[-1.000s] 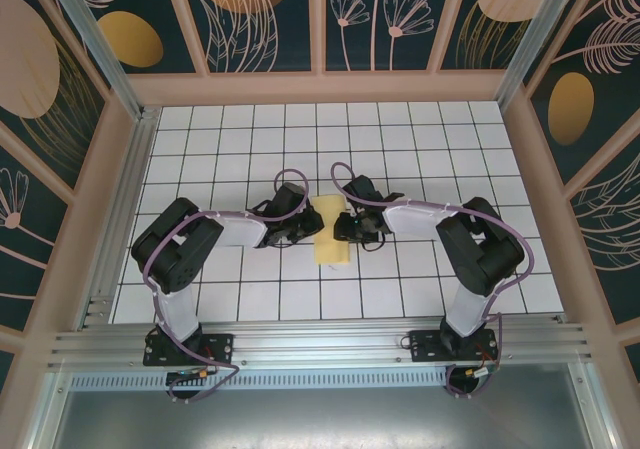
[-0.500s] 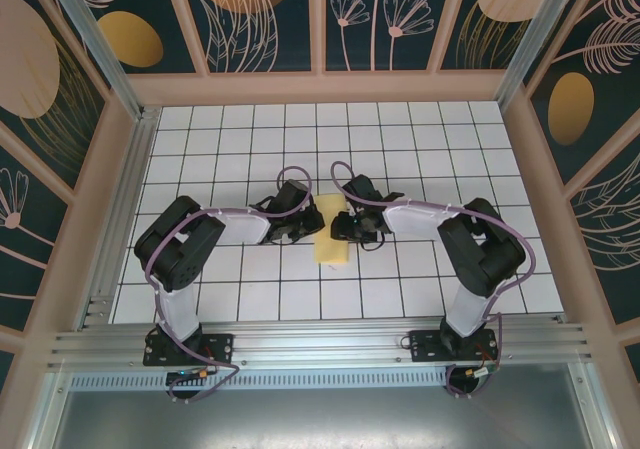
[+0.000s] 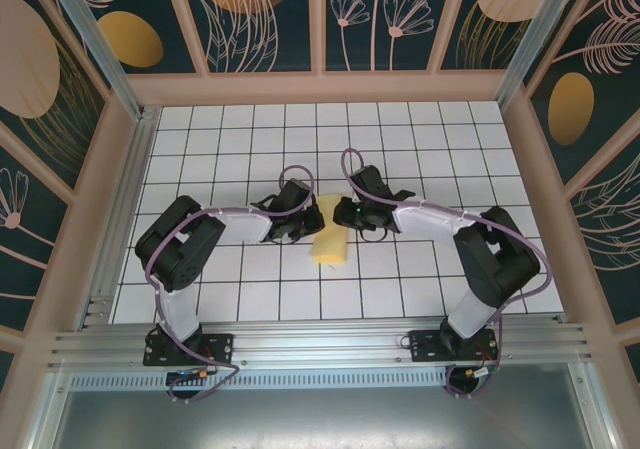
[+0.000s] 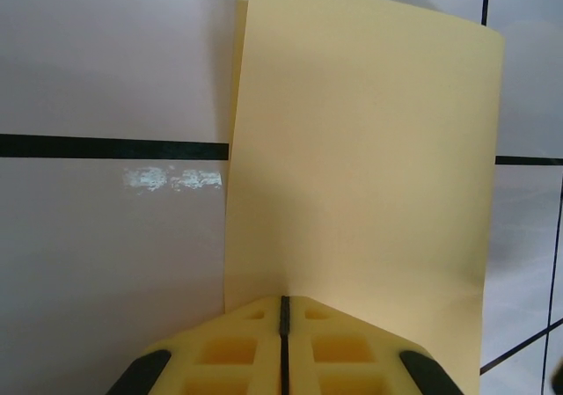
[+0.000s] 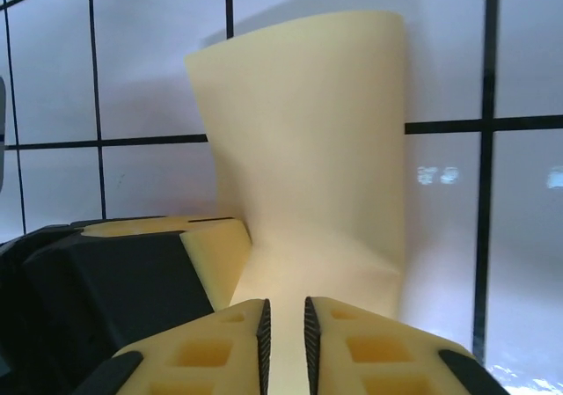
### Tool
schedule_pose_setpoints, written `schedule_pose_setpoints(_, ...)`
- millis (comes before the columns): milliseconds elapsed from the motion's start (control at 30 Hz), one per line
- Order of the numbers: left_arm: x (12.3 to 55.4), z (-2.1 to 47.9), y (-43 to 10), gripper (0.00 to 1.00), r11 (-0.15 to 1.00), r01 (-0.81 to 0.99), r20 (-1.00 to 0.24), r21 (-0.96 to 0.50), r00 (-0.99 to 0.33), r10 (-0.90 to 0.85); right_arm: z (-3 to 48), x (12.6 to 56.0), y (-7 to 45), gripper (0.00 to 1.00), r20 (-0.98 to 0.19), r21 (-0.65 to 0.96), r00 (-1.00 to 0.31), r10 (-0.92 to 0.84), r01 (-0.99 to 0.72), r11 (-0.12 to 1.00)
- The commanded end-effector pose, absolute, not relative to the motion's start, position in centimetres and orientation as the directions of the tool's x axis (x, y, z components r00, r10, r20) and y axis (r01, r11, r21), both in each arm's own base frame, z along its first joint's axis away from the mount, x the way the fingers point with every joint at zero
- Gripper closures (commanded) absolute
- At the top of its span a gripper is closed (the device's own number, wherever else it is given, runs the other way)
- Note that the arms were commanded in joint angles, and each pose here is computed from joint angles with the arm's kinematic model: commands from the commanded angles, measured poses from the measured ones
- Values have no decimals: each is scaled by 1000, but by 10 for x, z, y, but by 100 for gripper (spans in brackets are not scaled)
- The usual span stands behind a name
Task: Fold a paper plane with a square sheet of paper (pick it up from the middle)
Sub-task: Fold the square sheet of paper in half at the center of the table.
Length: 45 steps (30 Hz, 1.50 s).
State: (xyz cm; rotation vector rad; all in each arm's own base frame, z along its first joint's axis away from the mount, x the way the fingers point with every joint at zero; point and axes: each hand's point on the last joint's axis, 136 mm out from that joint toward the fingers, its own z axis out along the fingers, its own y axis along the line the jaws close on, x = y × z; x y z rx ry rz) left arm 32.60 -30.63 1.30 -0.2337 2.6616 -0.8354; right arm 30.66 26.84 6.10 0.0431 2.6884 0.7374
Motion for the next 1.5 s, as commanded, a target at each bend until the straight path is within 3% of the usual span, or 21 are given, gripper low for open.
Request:
schedule_pose_setpoints(0,306,-31,-276,92,896,-120,-217,-427,-949,-230,44,303,277,83,-271,522,-957,100,-59,851)
schedule_pose_setpoints(433,303,-42,-270,92,909,-134,-207,-394,-951,-230,-9,275,254,84,-116,580,-990,83,0,815)
schedule_pose_setpoints(700,300,-45,-267,92,909,-145,-199,-390,-951,-237,47,273,275,83,-209,693,-977,31,-126,710)
schedule_pose_setpoints(1033,299,-47,-265,92,908,-155,-197,-389,-949,-246,-7,236,253,83,-55,605,-998,16,-21,796)
schedule_pose_setpoints(1267,297,-49,-264,92,906,-162,-196,-392,-947,-254,29,233,269,83,-134,686,-991,-22,-109,719)
schedule_pose_setpoints(1467,297,-50,-264,92,903,-166,-194,-397,-946,-259,14,210,271,83,-77,680,-995,-62,-98,726)
